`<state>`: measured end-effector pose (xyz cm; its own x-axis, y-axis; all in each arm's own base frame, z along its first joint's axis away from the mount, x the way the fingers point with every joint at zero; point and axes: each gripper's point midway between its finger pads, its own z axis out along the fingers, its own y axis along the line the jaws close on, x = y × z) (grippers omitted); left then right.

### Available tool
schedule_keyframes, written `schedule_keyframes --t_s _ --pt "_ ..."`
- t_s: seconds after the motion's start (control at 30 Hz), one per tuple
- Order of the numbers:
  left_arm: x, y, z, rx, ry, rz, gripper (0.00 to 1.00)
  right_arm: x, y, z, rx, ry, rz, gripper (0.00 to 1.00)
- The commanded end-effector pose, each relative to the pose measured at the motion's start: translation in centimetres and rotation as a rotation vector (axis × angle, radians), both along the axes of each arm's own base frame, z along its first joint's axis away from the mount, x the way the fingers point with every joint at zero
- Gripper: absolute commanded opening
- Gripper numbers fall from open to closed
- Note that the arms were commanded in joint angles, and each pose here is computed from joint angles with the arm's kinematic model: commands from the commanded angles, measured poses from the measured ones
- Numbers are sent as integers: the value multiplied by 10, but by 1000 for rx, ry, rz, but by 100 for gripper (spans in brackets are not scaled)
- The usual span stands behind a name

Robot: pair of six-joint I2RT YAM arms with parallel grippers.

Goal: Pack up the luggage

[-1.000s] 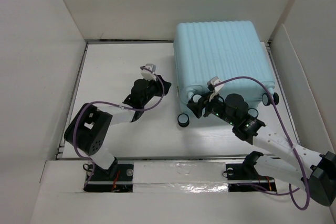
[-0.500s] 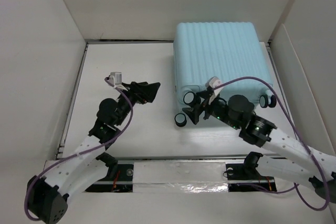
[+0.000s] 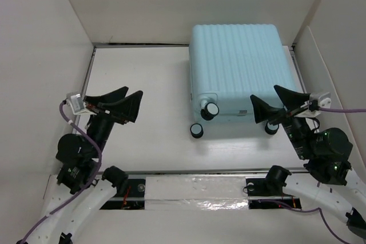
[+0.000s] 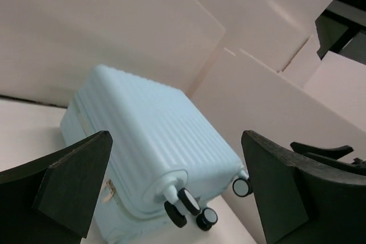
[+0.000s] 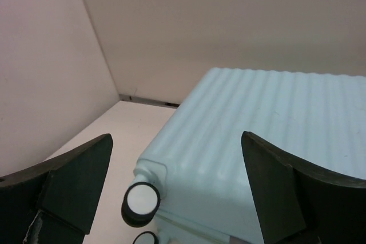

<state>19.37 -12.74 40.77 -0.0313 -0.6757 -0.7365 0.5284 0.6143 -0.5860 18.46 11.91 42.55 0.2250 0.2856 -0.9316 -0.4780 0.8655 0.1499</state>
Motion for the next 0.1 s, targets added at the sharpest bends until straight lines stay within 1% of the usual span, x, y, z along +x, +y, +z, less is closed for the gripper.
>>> schedule_keyframes --t_s 0.0,0.07 --pt "0 8 3 46 -6 43 96 9 -3 -11 -21 31 -56 100" --pt "5 4 -2 67 19 39 97 15 12 -20 -54 58 -27 100"
